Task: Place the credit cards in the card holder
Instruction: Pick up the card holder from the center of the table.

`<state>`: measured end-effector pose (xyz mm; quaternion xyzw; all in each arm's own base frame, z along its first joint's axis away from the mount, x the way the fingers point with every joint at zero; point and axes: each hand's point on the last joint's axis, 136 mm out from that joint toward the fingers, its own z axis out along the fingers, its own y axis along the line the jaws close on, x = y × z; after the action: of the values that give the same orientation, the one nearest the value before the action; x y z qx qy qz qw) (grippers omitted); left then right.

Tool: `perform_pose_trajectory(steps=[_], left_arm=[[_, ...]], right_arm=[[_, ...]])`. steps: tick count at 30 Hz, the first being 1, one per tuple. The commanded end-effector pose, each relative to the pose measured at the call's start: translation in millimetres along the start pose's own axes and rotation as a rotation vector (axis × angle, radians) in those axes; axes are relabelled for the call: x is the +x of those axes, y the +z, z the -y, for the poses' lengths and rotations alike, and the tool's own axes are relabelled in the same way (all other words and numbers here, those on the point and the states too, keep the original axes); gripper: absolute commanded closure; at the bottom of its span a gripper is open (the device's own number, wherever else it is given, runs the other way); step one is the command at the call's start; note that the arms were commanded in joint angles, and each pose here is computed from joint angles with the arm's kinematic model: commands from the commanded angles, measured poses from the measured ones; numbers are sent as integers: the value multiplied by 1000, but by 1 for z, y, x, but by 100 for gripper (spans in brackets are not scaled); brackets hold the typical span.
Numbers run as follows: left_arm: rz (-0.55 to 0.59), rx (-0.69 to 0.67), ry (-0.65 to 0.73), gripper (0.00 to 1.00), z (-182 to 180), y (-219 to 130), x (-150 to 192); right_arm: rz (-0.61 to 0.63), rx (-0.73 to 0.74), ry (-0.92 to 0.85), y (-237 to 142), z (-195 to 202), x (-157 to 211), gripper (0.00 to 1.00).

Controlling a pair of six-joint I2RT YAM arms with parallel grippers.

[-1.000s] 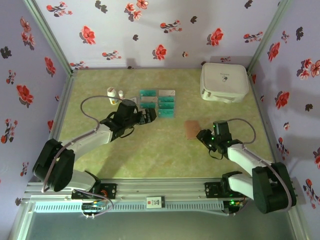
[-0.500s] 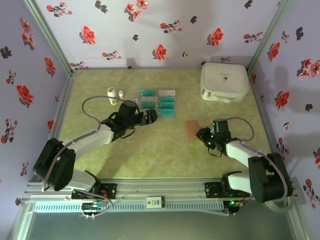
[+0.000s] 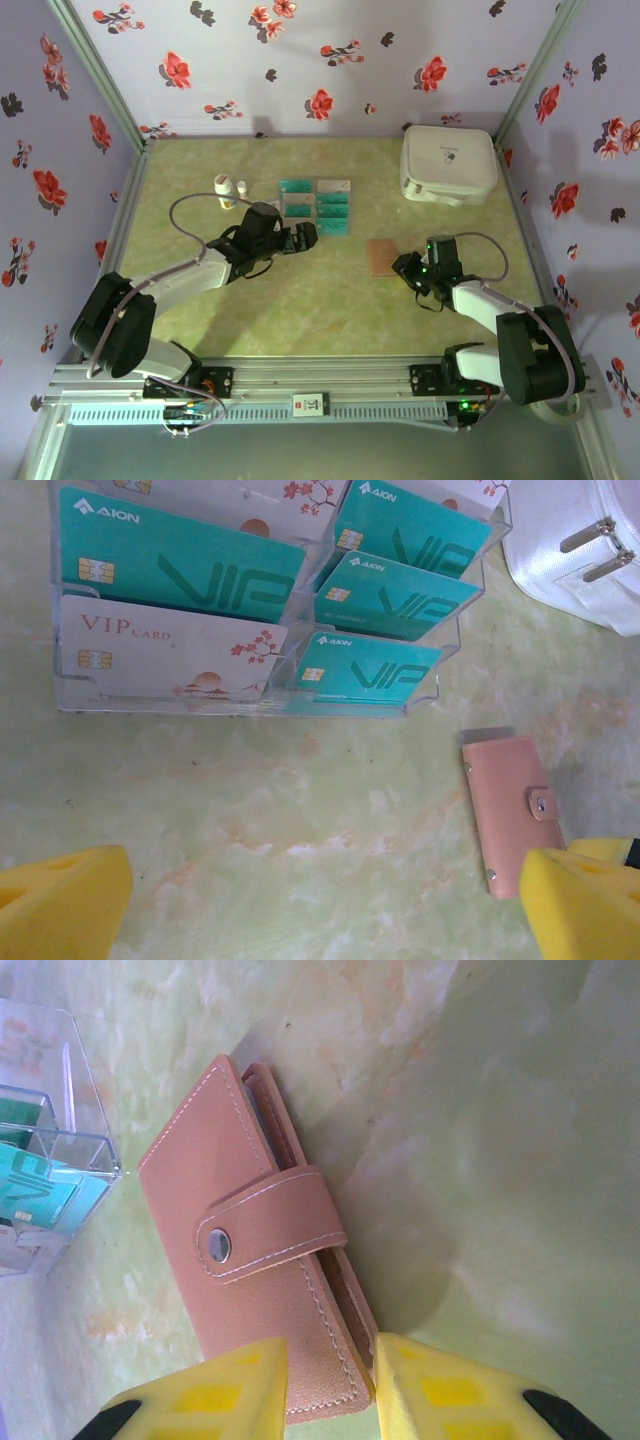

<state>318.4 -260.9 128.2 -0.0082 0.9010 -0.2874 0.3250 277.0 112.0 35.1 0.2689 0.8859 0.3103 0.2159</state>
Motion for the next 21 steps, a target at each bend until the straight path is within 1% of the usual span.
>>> perform_pose_trajectory(steps=[1,7,8,10,14,15,19,21], left_arm=[[17,1,6,0,7,2,-7],[12,1,6,0,9,3,-5],[10,1,7,0,9,4,-4],[8,1,9,0,8,4,-3],[8,3,6,0,9,4,-3],[10,2,5,0,8,4,-3],[31,-1,11,0,8,1,-8],[55,-7,13,0,7,-4,-14]], right_arm=[[6,-35,19,1,-9,-6,74],[-6,-62,55,8,-8,-4,75],[-7,-69,61,9,-8,-4,76],[-7,-75,70,11,-7,-4,81],[-8,-92,82,10,-9,-5,99],[-9,-95,84,10,-9,-5,100],[-4,-125,86,4,-16,-7,100],[-8,-162,84,-1,-27,-8,100]])
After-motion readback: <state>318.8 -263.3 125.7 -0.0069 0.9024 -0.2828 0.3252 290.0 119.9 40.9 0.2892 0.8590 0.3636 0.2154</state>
